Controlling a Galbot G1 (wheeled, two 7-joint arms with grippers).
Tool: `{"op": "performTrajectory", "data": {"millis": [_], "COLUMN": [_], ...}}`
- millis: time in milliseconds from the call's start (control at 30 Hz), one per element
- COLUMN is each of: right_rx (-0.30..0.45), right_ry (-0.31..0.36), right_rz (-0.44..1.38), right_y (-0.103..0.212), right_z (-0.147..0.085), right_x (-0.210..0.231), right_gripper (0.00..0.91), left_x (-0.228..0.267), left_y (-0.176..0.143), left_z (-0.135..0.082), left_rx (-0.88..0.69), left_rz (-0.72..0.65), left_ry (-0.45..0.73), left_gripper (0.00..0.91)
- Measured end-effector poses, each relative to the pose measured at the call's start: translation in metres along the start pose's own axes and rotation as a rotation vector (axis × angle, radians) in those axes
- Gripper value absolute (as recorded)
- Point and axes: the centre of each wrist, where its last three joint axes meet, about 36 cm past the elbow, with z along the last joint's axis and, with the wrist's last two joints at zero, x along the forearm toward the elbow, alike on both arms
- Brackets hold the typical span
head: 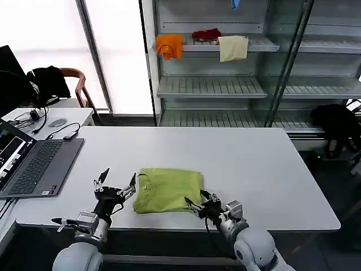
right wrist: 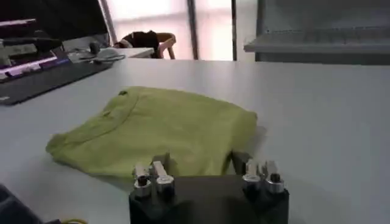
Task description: Fold and organize the clothes.
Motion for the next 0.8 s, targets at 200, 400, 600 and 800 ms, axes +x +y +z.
{"op": "performTrajectory", "data": {"millis": [200, 400, 600, 800], "right_rx": [0.057, 0.079, 0.116, 0.163], "right_ry": [0.025, 0.015, -0.041, -0.076], "right_rz": [0.028, 0.049, 0.113, 0.209], "right_y": [-0.001, -0.004, -0.015, -0.043], "right_z": [0.006, 0.004, -0.011, -0.025], "right_x": [0.007, 0.018, 0.032, 0.045], "right_gripper": [0.907, 0.907, 0.907, 0.907], "left_x": [-0.002, -0.004, -0.006, -0.008], "left_y": [0.001, 0.000, 0.001, 0.007], "left_z": [0.003, 0.001, -0.001, 0.003], "left_rx": [-0.002, -0.001, 0.010, 0.052], "left_rz": [-0.005, -0.002, -0.009, -0.018], "left_ry": [-0.002, -0.011, -0.012, 0.018], "left_gripper": [0.907, 0.907, 0.907, 0.907]}}
